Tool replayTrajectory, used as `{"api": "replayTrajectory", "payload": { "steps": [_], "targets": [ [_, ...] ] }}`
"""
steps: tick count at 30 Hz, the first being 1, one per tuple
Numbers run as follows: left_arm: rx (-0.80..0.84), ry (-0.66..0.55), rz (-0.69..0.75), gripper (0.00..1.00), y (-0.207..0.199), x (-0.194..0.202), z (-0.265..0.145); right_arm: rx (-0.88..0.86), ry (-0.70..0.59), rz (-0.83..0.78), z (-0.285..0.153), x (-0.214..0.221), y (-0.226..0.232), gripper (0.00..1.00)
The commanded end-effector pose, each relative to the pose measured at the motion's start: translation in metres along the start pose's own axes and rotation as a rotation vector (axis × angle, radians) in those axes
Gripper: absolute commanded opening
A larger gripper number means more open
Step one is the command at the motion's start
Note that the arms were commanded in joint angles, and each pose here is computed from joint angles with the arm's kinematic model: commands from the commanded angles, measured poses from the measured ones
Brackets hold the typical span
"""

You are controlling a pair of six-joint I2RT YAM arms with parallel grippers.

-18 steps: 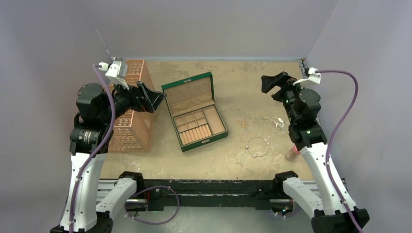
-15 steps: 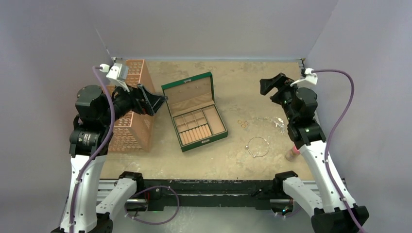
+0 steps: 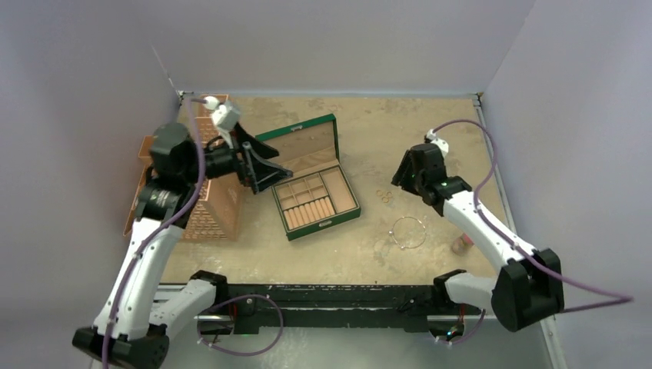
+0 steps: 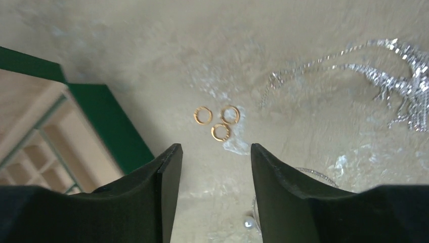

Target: Organize the mixed jewelry

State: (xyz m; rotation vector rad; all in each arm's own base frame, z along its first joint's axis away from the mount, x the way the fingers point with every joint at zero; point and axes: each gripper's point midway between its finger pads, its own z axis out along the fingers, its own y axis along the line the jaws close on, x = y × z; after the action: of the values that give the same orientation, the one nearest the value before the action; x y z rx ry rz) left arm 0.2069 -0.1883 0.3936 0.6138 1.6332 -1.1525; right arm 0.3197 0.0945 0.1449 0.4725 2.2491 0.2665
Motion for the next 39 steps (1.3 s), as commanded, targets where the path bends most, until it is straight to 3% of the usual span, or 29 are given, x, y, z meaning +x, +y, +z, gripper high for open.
{"api": "replayTrajectory", "payload": {
  "steps": [1, 2, 5, 14, 23, 29, 39],
  "targets": [
    [0.054, 0.032, -0.005, 0.92, -0.006, 0.014, 0.040, 0.093, 0.033, 0.034, 0.022, 0.022, -0.011, 0.49],
    [0.057, 0.054, -0.020, 0.90, -0.005, 0.020, 0.049, 0.093, 0.044, 0.026, 0.028, 0.026, -0.010, 0.42],
    [0.027, 0.096, -0.063, 0.85, 0.004, 0.034, 0.069, 0.110, 0.075, 0.006, 0.044, 0.037, -0.008, 0.35],
    [0.044, 0.125, -0.199, 0.74, 0.014, 0.069, 0.092, 0.193, 0.061, 0.008, 0.074, 0.042, -0.016, 0.28],
    [0.009, 0.154, -0.238, 0.77, 0.024, 0.087, 0.097, 0.197, 0.082, -0.023, 0.091, 0.043, -0.010, 0.24],
    [-0.016, 0.159, -0.248, 0.77, 0.030, 0.093, 0.098, 0.159, 0.140, -0.112, 0.097, 0.053, 0.001, 0.29],
    [-0.052, 0.166, -0.264, 0.76, 0.037, 0.100, 0.097, 0.203, 0.175, -0.144, 0.103, 0.063, -0.004, 0.24]
  ]
}}
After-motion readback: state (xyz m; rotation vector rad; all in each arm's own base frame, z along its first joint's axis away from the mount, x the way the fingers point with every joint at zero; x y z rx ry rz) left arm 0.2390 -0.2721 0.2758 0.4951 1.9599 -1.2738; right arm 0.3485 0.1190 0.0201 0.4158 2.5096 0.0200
